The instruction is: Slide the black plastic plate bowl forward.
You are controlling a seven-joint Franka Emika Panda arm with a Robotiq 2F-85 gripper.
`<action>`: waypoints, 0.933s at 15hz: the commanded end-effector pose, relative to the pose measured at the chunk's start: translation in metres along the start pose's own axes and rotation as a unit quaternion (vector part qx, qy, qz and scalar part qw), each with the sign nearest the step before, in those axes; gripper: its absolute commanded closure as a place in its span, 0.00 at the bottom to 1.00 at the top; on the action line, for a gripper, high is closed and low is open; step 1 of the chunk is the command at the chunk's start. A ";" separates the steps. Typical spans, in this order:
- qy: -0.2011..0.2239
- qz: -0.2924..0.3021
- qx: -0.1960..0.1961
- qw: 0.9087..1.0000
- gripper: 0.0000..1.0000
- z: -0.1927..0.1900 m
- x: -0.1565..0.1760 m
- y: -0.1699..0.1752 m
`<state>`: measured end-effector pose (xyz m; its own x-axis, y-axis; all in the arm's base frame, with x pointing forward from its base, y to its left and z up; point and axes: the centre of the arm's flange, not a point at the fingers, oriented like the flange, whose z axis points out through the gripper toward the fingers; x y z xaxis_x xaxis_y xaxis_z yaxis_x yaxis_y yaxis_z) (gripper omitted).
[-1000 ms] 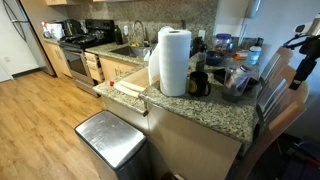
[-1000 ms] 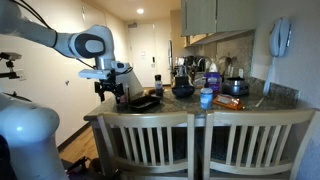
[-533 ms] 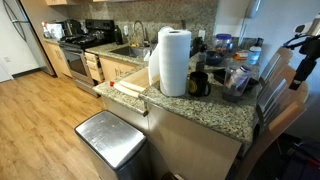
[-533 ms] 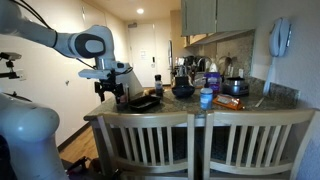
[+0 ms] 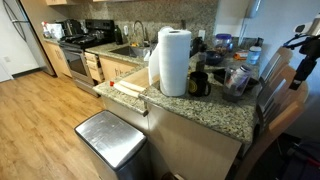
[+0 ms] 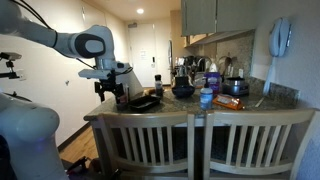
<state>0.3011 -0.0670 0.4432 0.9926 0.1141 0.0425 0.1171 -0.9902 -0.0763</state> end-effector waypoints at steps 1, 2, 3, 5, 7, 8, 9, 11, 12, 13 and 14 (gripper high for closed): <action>0.004 0.051 0.010 0.999 0.00 0.003 0.000 0.031; 0.019 0.089 0.018 0.996 0.00 -0.001 0.000 0.058; 0.029 0.112 0.023 0.993 0.00 -0.010 -0.004 0.085; 0.054 0.166 0.044 0.984 0.00 -0.024 -0.024 0.136; 0.083 0.221 0.064 0.969 0.00 -0.032 -0.068 0.183; 0.063 0.190 0.053 0.978 0.00 -0.026 -0.050 0.143; 0.075 0.209 0.060 0.973 0.00 -0.029 -0.066 0.163; 0.086 0.225 0.065 0.968 0.00 -0.032 -0.079 0.177; 0.108 0.224 0.066 0.966 0.00 -0.031 -0.074 0.176; 0.128 0.236 0.074 0.960 0.00 -0.041 -0.104 0.179; 0.152 0.236 0.073 0.957 0.00 -0.048 -0.062 0.146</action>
<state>0.2423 -0.2536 0.4616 0.9181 -0.3632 0.1588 -0.3157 -0.9122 -0.2612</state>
